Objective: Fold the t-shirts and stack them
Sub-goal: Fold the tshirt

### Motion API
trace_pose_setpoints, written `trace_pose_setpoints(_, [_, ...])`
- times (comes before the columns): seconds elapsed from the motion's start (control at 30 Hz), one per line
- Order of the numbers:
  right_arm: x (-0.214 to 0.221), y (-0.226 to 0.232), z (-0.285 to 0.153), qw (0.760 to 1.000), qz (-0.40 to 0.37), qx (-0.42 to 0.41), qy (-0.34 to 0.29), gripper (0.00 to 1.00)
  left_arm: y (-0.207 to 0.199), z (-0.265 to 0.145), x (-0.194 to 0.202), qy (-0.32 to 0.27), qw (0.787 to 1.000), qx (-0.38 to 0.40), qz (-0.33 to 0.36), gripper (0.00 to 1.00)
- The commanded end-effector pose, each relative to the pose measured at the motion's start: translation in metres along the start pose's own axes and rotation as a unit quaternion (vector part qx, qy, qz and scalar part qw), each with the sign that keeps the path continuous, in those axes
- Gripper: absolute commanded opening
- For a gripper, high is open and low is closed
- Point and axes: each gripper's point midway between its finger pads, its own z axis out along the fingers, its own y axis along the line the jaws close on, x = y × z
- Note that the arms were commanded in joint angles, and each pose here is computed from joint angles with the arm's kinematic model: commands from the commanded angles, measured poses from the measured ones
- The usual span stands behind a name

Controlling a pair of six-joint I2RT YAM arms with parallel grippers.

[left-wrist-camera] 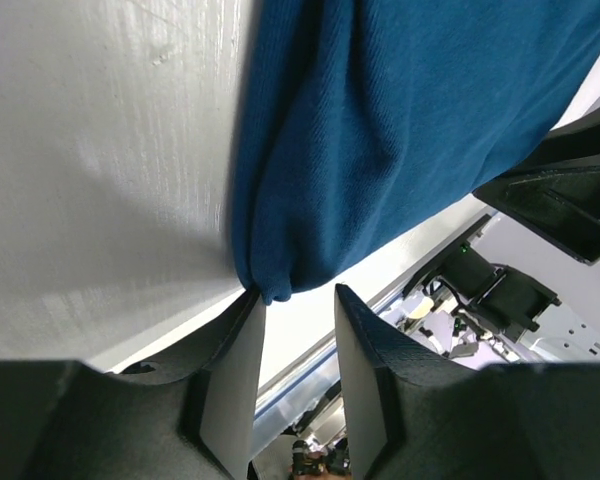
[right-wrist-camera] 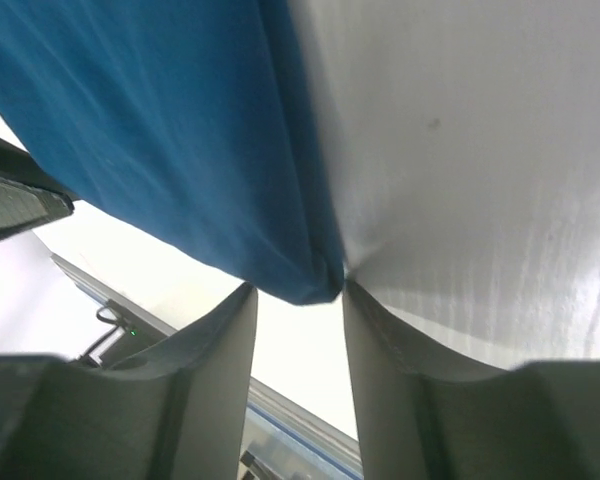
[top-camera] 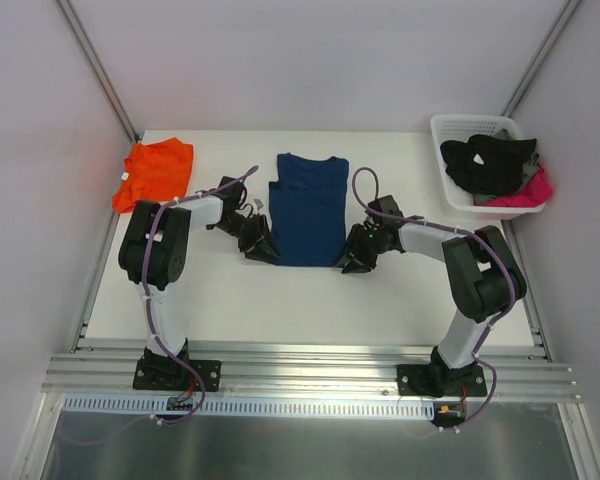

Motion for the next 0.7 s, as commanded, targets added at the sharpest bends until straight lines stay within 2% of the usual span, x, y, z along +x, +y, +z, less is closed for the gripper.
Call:
trace_pose_setpoints(0.0, [0.004,-0.005,-0.007,1.0,-0.009,0.004,-0.002,0.41,-0.012,-0.006,0.008,-0.002,1.0,0.009,0.009,0.33])
trace_pose_setpoints(0.13, [0.0,0.0,-0.007,1.0,-0.018,-0.004,-0.009,0.32,-0.013,-0.007,0.01,-0.002,1.0,0.01,0.01,0.32])
trace_pose_setpoints(0.37, [-0.012,-0.001,-0.008,1.0,-0.019,0.001,-0.024,0.34,-0.013,-0.009,0.011,-0.006,1.0,0.008,0.012,0.32])
trace_pose_setpoints(0.43, [-0.017,-0.003,-0.01,0.999,-0.016,0.011,-0.031,0.39,-0.012,-0.009,0.012,-0.006,1.0,0.007,0.012,0.33])
trace_pose_setpoints(0.67, [-0.026,-0.001,-0.01,0.999,-0.017,0.005,-0.04,0.38,-0.013,-0.01,0.01,-0.008,1.0,0.007,0.013,0.33])
